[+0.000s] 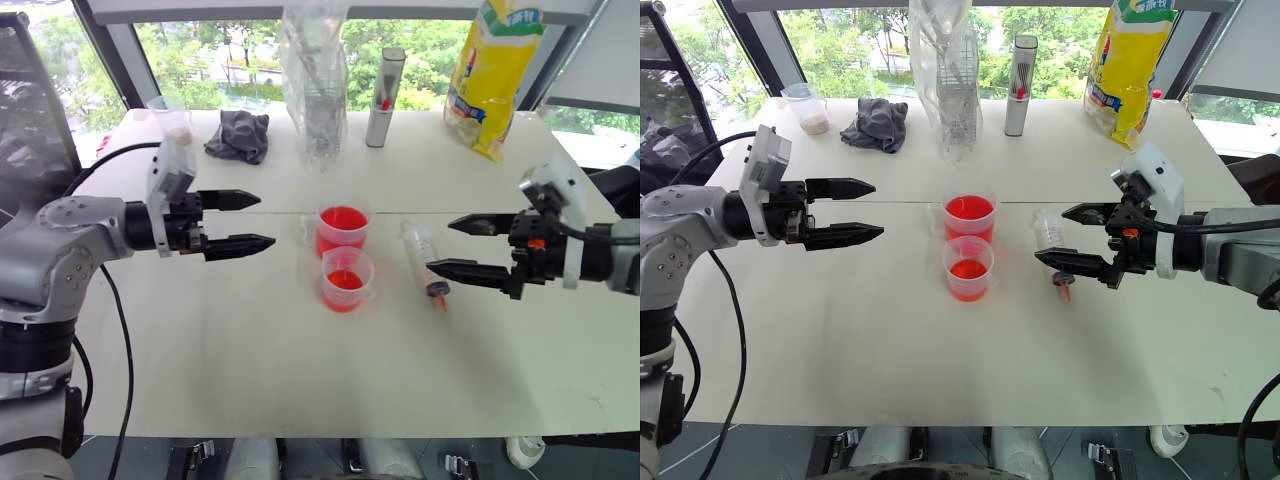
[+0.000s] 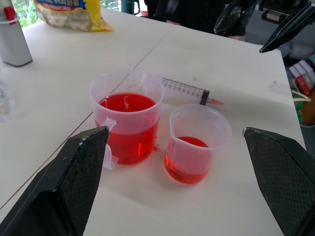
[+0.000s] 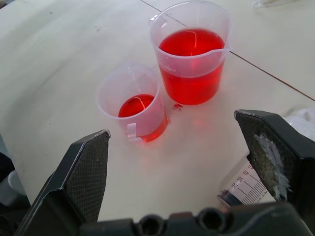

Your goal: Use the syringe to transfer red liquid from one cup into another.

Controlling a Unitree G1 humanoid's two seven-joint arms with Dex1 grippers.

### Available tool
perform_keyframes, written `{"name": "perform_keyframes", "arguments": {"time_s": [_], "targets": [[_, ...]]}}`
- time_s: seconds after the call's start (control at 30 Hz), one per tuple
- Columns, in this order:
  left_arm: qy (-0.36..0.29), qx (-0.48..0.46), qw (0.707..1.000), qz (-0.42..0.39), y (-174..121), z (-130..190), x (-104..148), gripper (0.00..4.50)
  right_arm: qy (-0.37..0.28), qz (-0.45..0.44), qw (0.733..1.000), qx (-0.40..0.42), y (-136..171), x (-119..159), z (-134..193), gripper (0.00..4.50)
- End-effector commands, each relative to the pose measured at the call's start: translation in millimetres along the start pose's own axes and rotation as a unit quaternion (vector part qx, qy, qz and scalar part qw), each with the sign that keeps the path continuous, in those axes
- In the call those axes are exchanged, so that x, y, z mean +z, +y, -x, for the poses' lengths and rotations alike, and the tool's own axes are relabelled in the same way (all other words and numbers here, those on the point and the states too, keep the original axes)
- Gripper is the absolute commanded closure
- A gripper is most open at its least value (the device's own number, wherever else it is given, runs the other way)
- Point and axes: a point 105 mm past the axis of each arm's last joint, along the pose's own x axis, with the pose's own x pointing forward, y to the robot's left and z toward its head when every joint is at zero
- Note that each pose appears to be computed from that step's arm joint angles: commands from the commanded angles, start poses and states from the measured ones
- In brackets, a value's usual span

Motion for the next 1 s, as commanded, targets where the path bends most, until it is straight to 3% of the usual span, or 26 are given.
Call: {"name": "perform_keyframes", "arguments": {"time_s": [0.03,0.7,0.83,1.0], "targets": [[-0.012,-0.002,1.0,-0.024,-2,1,15,0.0,-0.007,0.02,1.0,-0.003,2,8,3,0.07],[-0.021,-0.017,0.999,-0.017,-4,-4,17,0.0,0.017,-0.006,0.999,-0.027,-8,3,1,0.07],[-0.02,-0.019,0.999,-0.019,-3,-6,17,0.0,0.06,-0.045,0.996,-0.054,-26,-7,-9,0.07],[-0.02,-0.023,0.999,-0.023,-2,-8,17,0.0,0.097,-0.138,0.978,-0.124,-70,-12,-34,0.07]]}}
